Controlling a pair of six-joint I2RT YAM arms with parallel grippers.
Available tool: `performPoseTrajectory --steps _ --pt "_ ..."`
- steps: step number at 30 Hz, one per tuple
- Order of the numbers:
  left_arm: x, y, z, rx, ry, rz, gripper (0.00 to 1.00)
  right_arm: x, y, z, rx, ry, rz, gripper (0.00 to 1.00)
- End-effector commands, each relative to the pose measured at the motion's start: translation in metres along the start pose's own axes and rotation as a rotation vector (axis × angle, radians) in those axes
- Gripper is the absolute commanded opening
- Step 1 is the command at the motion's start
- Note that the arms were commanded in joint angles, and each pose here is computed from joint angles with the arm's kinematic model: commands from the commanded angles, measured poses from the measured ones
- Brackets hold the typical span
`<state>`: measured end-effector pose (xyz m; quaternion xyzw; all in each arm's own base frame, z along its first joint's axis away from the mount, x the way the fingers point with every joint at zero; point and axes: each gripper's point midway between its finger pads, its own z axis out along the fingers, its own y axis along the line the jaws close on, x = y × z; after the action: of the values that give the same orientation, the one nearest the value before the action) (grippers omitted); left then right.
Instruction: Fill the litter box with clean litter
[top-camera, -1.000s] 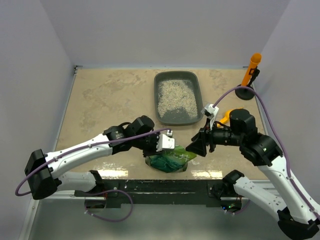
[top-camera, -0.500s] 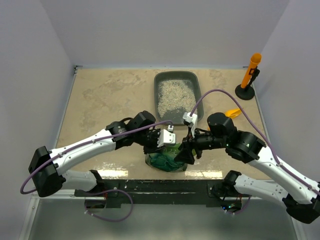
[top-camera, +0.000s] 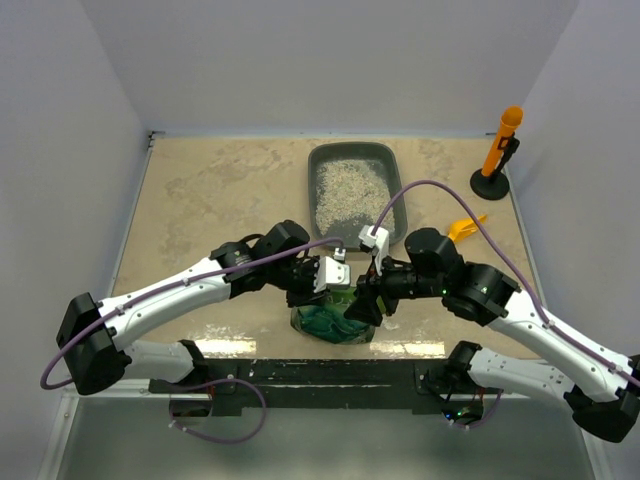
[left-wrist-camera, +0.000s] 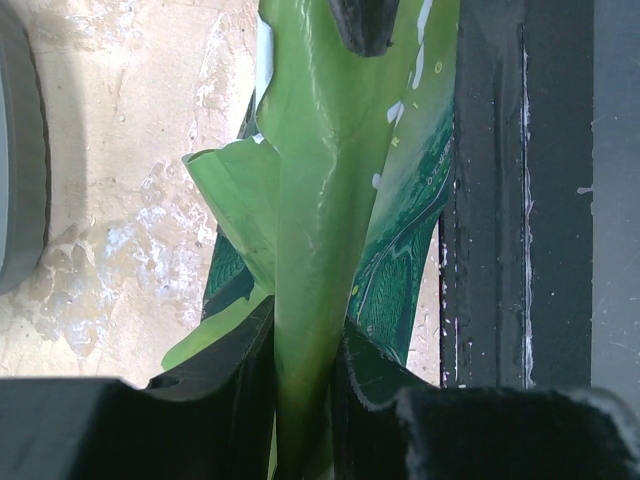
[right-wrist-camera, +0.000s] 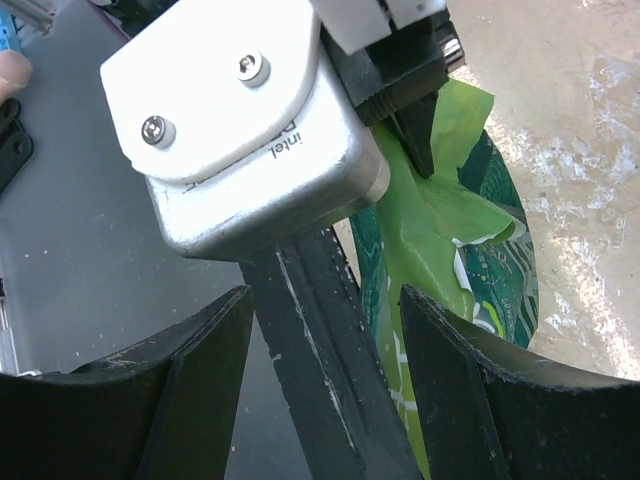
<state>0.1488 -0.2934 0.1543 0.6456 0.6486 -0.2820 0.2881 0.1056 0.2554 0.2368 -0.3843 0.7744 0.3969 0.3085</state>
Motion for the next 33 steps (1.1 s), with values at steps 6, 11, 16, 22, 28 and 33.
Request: performPoseTrajectory --steps 6,11,16,22,28,33 --pt "-0.01 0.013 -0.012 -0.059 -0.038 0.003 0.29 -0.013 -0.005 0.001 0.035 -0.063 -0.04 0.64" --pt "-0.009 0.013 -0.014 -0.065 -0.041 0.002 0.29 -0.006 -0.01 0.007 0.054 -0.037 -0.028 0.64" --pt "-0.015 0.015 -0.021 -0.092 -0.062 0.004 0.33 0.006 -0.019 0.02 0.094 0.027 0.008 0.64" --pt "-0.024 0.019 -0.032 -0.154 -0.116 0.012 0.48 0.017 -0.026 0.031 0.13 0.086 0.032 0.64" --pt "-0.017 0.018 -0.031 -0.157 -0.104 0.015 0.5 0.004 -0.03 0.023 0.19 0.051 0.032 0.64" --pt "-0.013 0.013 -0.026 -0.128 -0.1 0.01 0.46 -0.023 -0.015 0.008 0.165 -0.008 0.025 0.66"
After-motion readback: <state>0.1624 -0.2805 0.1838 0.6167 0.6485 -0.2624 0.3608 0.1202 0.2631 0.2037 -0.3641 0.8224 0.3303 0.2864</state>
